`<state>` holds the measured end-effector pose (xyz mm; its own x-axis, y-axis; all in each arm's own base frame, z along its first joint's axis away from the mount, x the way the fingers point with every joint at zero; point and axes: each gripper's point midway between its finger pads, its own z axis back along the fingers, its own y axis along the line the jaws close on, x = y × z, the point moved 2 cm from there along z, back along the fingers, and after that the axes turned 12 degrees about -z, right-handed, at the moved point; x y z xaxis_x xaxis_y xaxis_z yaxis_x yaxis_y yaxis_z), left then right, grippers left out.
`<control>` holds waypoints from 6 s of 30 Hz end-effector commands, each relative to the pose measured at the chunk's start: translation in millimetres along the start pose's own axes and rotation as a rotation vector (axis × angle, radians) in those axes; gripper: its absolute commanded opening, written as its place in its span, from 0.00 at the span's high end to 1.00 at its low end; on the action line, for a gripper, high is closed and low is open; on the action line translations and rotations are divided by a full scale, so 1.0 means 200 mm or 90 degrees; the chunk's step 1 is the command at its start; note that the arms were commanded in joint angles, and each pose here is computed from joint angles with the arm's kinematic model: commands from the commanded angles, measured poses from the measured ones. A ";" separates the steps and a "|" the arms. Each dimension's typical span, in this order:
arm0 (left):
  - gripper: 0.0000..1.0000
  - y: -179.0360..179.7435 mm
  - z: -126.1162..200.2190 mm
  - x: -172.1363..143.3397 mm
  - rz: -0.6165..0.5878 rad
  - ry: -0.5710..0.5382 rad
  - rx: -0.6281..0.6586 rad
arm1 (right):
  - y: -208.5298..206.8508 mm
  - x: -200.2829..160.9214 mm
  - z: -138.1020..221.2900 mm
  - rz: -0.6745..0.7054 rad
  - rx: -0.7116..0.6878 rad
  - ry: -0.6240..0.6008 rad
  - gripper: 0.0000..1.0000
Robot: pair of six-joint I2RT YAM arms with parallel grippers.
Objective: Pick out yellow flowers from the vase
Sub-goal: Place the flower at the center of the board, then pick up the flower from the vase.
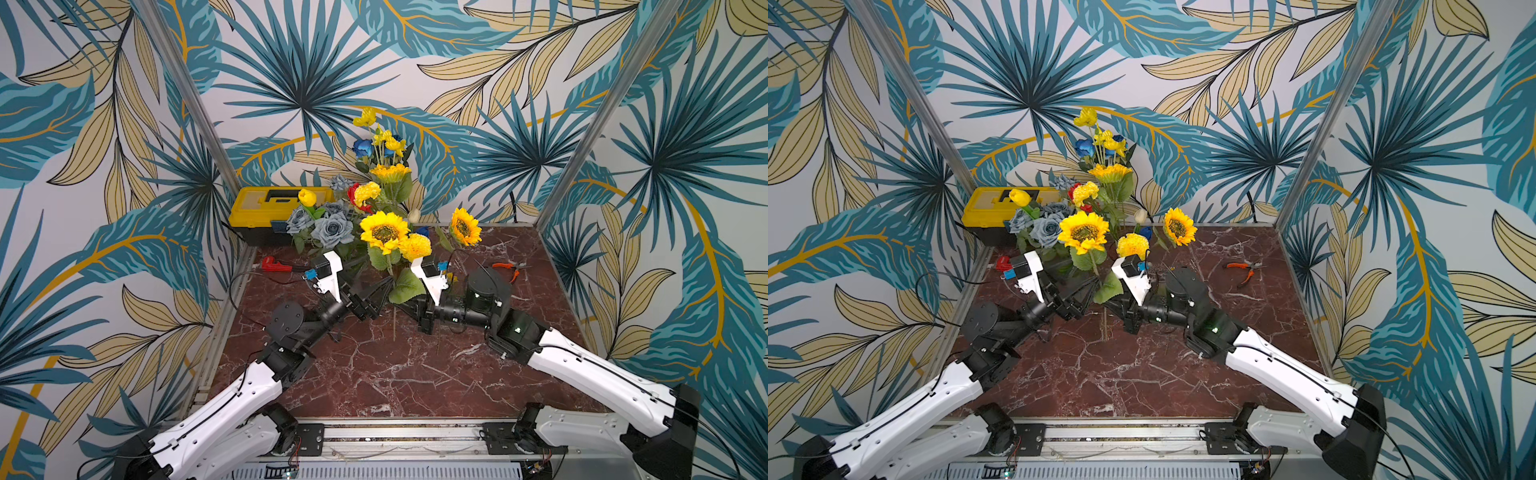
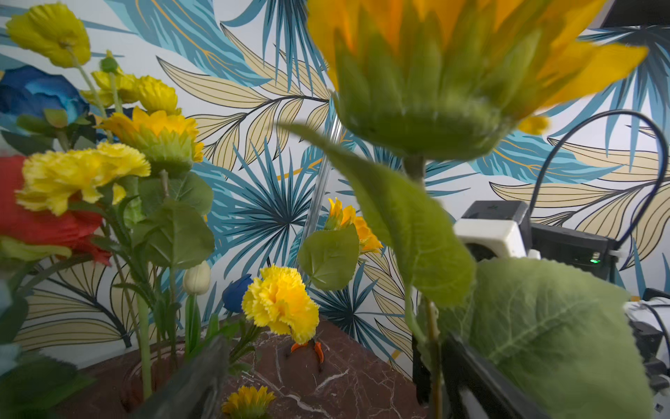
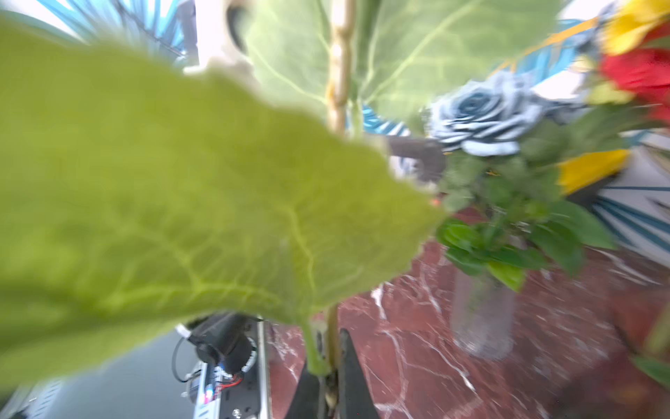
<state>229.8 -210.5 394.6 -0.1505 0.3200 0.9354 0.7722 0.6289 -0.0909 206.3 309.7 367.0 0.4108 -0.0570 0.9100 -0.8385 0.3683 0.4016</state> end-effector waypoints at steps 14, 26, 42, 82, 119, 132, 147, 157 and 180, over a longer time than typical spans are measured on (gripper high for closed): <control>0.01 0.30 0.18 -0.04 -0.134 0.055 0.257 | -0.44 0.22 0.99 0.015 -0.628 -0.272 1.00; 0.01 0.31 0.15 -0.07 -0.127 0.068 0.247 | -0.80 -0.10 1.17 -0.169 -0.797 -0.202 1.00; 0.01 0.32 0.15 -0.10 -0.131 0.090 0.251 | -1.33 -0.83 0.53 -0.540 -0.560 0.181 1.00; 0.01 0.70 0.31 0.41 -0.141 0.063 0.533 | -1.44 -1.04 0.49 -0.616 -0.597 0.273 0.52; 0.08 0.97 0.02 0.30 -0.181 0.188 0.427 | -1.37 -0.87 0.54 -0.544 -0.581 0.170 0.26; 0.43 0.99 0.01 0.28 -0.186 0.199 0.434 | -1.37 -0.90 0.53 -0.550 -0.577 0.181 0.25; 0.67 1.03 -0.05 0.29 -0.176 0.195 0.434 | -1.37 -0.91 0.53 -0.553 -0.573 0.188 0.25; 0.78 1.02 -0.06 0.35 -0.193 0.172 0.435 | -1.37 -0.91 0.51 -0.560 -0.564 0.189 0.25; 0.92 0.92 -0.10 0.58 -0.235 0.091 0.394 | -1.37 -0.90 0.51 -0.558 -0.557 0.186 0.25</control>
<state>383.8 -74.8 452.4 -0.1034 -0.0659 0.9925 0.1905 0.9780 0.0848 327.9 124.5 108.8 0.8565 -0.4250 0.2929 0.2142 0.8090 0.5474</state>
